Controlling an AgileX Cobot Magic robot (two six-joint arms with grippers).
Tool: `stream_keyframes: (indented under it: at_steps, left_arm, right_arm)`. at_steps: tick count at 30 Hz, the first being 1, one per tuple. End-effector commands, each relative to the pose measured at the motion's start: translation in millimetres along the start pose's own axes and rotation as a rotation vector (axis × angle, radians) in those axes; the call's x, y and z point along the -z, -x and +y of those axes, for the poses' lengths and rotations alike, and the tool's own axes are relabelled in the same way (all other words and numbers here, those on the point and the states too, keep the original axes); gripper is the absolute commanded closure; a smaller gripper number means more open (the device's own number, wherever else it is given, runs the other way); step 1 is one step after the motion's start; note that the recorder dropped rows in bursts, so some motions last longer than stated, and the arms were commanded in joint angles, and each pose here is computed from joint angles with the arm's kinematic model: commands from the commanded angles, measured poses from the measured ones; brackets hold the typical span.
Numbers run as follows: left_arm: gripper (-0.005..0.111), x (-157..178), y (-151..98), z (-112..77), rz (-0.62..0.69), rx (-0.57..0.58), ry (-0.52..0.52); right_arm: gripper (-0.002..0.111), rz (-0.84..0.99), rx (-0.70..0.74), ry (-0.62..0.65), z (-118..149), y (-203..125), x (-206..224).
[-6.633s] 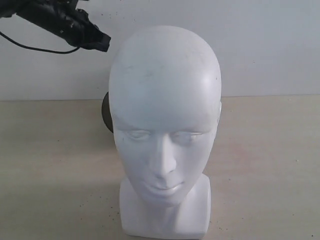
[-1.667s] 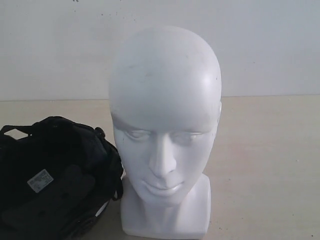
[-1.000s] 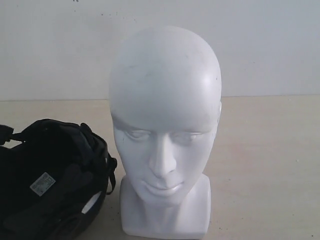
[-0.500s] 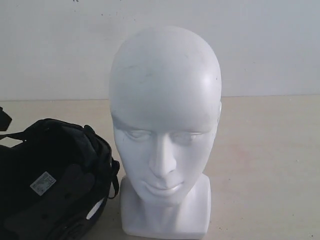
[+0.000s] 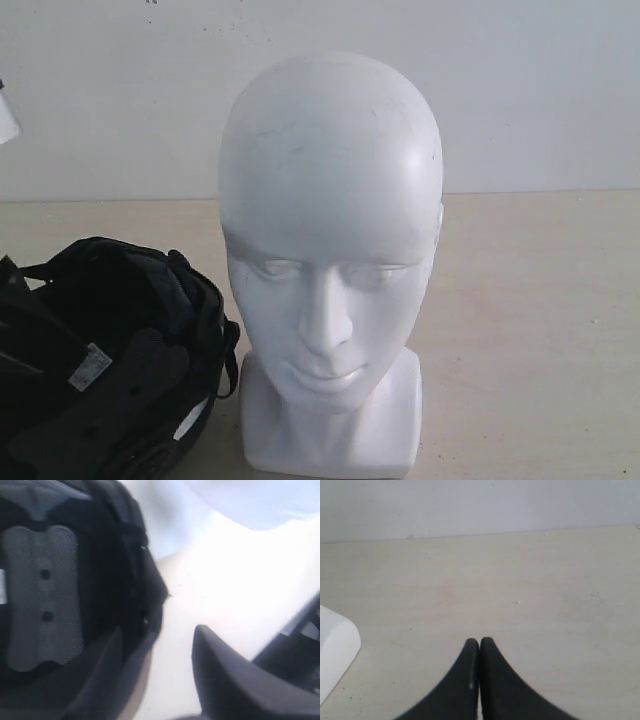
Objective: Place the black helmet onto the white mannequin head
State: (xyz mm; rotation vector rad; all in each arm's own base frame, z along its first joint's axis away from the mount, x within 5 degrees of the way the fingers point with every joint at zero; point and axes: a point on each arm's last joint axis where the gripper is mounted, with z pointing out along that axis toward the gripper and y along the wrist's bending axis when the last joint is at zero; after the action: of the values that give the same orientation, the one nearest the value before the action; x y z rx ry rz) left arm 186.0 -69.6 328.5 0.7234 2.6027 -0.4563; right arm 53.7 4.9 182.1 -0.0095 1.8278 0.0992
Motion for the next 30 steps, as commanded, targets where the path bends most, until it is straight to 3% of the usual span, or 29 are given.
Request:
stream_keyframes:
  at_steps: [1, 7, 13, 24, 30]
  left_arm:
    - [0.063, 1, 1, -18.4, 0.003, -0.01, -0.066]
    - [0.06, -5, 5, -20.9, -0.007, -0.031, -0.059]
    - [0.036, -23, 10, -12.1, 0.08, 0.069, -0.051]
    - [0.036, -57, 17, 8.8, 0.184, 0.056, 0.026]
    - [0.036, -63, 22, 13.2, 0.153, 0.054, 0.048]
  right_arm:
    - [0.108, -0.01, -0.002, -0.001, 0, 1, 0]
    - [0.108, -0.01, -0.002, -0.001, 0, 1, 0]
    - [0.108, -0.01, -0.002, -0.001, 0, 1, 0]
    - [0.108, -0.01, -0.002, -0.001, 0, 1, 0]
    - [0.108, -0.01, -0.002, -0.001, 0, 1, 0]
